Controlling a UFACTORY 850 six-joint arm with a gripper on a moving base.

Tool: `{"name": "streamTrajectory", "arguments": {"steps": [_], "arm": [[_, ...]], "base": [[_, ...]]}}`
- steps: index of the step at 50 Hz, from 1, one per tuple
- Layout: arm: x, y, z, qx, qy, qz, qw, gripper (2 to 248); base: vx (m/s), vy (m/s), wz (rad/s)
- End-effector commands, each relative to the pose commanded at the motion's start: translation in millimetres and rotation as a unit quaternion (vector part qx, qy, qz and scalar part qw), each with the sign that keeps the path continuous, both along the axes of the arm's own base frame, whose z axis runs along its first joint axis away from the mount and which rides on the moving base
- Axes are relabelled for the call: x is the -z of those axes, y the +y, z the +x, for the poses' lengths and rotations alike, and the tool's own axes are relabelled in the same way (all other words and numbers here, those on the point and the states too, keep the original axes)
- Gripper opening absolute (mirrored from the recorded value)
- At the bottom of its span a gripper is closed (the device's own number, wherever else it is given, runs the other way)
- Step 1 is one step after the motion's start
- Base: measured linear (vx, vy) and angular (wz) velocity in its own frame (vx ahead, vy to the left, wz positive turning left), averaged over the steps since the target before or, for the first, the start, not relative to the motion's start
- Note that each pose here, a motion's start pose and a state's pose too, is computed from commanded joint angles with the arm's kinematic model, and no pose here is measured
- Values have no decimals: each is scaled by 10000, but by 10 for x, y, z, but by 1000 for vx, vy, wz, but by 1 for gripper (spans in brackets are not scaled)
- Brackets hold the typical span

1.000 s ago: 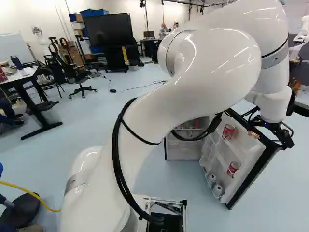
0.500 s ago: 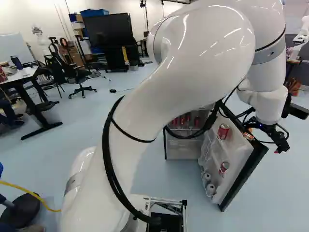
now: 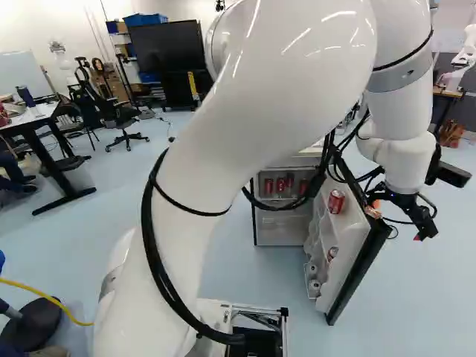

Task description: Grab a drink from the fridge

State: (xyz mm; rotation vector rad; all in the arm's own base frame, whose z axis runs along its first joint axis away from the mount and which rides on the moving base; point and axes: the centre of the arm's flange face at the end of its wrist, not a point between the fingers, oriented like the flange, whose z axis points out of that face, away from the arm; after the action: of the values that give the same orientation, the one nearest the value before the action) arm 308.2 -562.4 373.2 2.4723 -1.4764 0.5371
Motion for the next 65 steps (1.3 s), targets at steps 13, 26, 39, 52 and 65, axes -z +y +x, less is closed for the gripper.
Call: {"name": "streamTrajectory", "arguments": {"steps": [13,26,39,52,65], "arm": [[-12,185,-90,-8,46,84,10000,247],[-23,376,-181,-18,90,164,9998,247],[-37,556,-267,-28,96,172,9998,247],[-55,729,-348,-39,67,118,9999,247],[-76,897,-427,-51,10,13,10000,247]], "base": [[0,0,0],[0,0,0],[0,0,0],[0,0,0],[0,0,0]]}}
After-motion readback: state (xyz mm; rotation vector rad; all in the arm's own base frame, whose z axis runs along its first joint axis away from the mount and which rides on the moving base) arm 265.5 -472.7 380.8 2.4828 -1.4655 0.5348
